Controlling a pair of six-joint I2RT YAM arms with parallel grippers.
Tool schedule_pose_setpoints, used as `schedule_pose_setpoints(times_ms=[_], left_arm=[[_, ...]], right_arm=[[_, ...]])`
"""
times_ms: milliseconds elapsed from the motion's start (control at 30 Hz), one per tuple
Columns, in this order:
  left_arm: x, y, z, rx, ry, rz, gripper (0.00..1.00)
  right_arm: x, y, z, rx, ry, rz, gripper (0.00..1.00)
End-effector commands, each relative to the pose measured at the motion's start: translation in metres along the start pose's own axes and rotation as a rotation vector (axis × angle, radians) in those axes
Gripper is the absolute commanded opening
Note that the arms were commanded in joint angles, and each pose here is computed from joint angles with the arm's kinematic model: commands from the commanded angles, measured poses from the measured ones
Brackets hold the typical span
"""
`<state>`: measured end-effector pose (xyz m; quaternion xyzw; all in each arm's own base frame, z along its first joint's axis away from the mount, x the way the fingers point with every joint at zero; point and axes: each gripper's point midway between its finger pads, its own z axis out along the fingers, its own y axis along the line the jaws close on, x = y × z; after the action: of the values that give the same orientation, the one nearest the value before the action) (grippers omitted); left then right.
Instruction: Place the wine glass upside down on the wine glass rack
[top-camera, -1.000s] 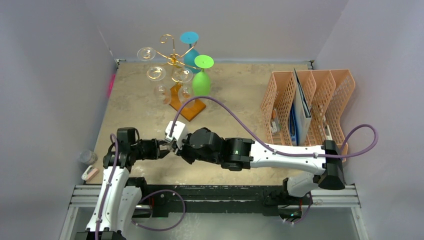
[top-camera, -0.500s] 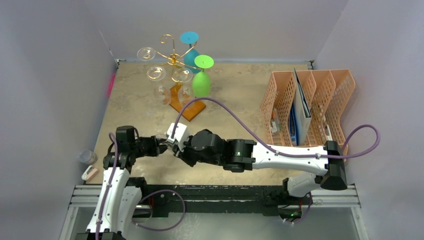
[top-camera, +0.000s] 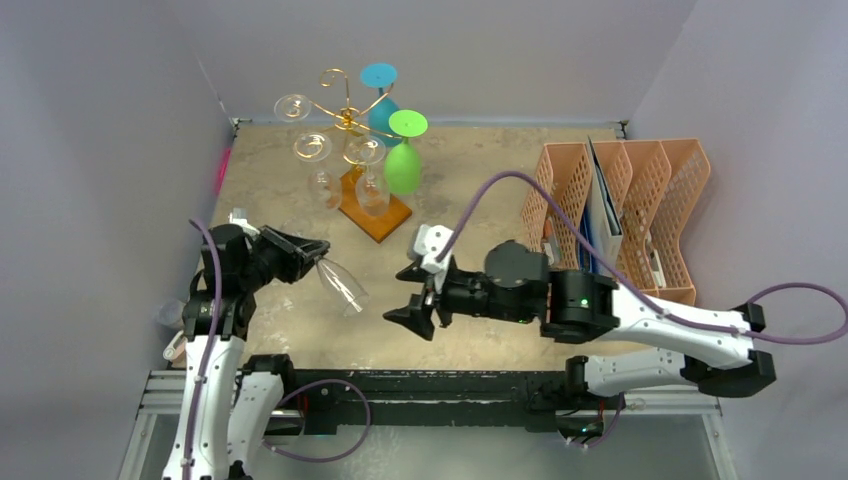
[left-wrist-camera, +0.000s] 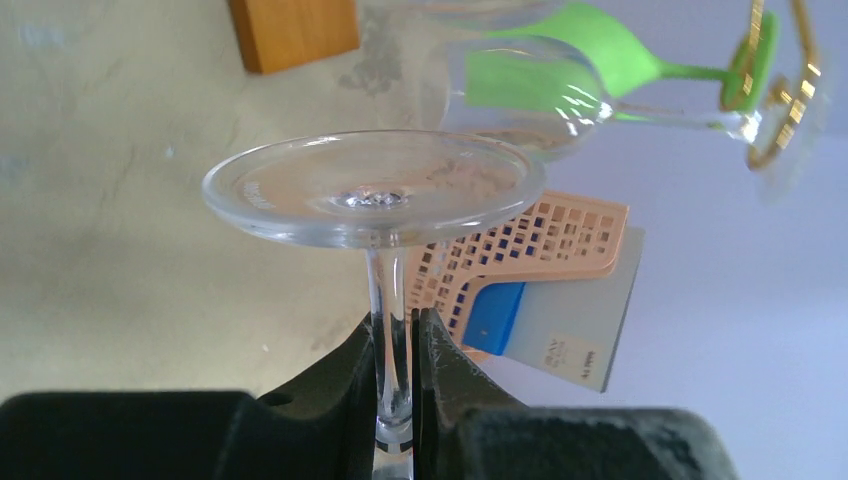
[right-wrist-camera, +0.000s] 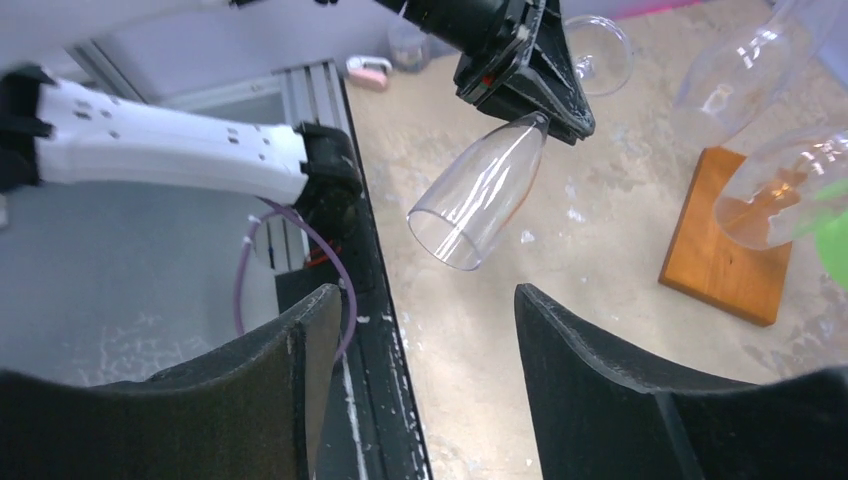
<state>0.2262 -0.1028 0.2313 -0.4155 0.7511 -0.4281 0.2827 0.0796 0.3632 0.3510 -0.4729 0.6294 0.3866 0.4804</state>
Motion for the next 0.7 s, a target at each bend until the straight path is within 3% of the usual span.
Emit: schedule_pose_setpoints(times_ms=[0,300,467,667], left_arm=[[-0.017,-0.034,-0.021,0.145,-0.143,0.413,0.00],[0.004,-0.082,-0.073,0.469,-0.278,0.924,0.00],[0.051,-0.107,-0.103,0.724,-0.137,1.211,0.00],[0.076,-0.118,-0.122,0.868,-0.037,1.361,0.00]], right_arm=[[-0.029,-0.001,-0.011,0.007,-0.084,0.067,0.68],[-0.072,-0.001,0.009,0.030,-0.160,0.194,0.70],[-0.089,-0.004,0.022,0.058,-0.196,0.249,0.70],[-0.119,-0.013,0.016,0.053,-0.325,0.195,0.74]])
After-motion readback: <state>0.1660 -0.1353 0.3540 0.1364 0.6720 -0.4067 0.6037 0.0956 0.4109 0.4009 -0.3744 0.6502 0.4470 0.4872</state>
